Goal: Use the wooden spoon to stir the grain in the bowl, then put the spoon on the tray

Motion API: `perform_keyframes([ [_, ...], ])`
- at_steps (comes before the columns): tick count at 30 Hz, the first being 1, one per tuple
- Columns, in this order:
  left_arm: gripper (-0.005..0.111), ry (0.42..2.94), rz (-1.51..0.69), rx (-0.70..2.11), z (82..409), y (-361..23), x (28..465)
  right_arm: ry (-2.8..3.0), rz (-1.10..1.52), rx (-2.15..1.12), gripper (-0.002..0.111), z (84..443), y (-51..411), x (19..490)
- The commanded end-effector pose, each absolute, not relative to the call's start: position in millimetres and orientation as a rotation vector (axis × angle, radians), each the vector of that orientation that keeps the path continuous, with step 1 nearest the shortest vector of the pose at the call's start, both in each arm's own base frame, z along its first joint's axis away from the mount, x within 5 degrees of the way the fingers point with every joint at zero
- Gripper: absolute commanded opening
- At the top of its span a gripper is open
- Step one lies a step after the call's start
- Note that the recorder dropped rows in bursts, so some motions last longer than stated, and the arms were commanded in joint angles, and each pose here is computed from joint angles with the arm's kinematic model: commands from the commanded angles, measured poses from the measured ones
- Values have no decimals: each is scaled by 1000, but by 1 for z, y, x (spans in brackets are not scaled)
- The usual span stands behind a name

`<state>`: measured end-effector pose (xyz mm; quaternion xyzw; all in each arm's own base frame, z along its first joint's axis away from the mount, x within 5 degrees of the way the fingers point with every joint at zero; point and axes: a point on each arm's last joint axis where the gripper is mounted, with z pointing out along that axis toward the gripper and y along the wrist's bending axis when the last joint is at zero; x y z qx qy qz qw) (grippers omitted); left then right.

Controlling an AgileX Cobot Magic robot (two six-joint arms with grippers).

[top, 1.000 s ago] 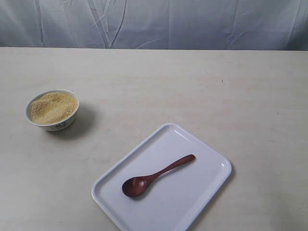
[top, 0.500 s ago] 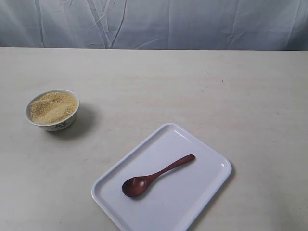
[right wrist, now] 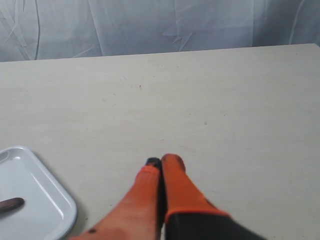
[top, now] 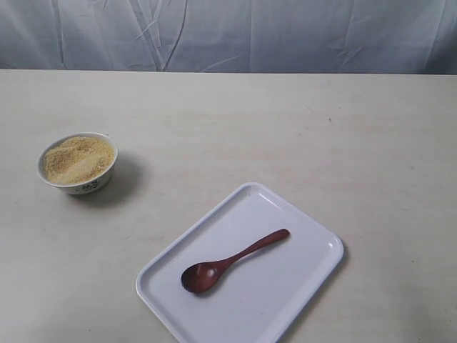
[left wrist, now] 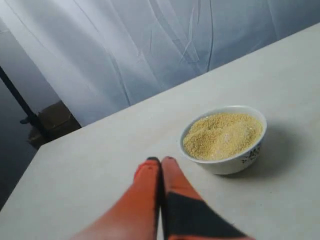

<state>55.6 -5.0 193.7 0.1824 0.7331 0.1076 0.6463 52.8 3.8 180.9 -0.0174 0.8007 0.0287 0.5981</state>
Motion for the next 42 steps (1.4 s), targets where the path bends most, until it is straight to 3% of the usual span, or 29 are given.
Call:
perform_keyframes([
  [1, 0, 1683, 222, 391, 191, -5, 55, 1843, 72, -42, 0, 181, 4, 53],
  [11, 0, 1717, -71, 48, 192, -5, 55, 1843, 72, -42, 0, 181, 4, 53],
  [42, 0, 1715, -67, 45, 192, -4, 55, 1843, 72, -42, 0, 181, 4, 53],
])
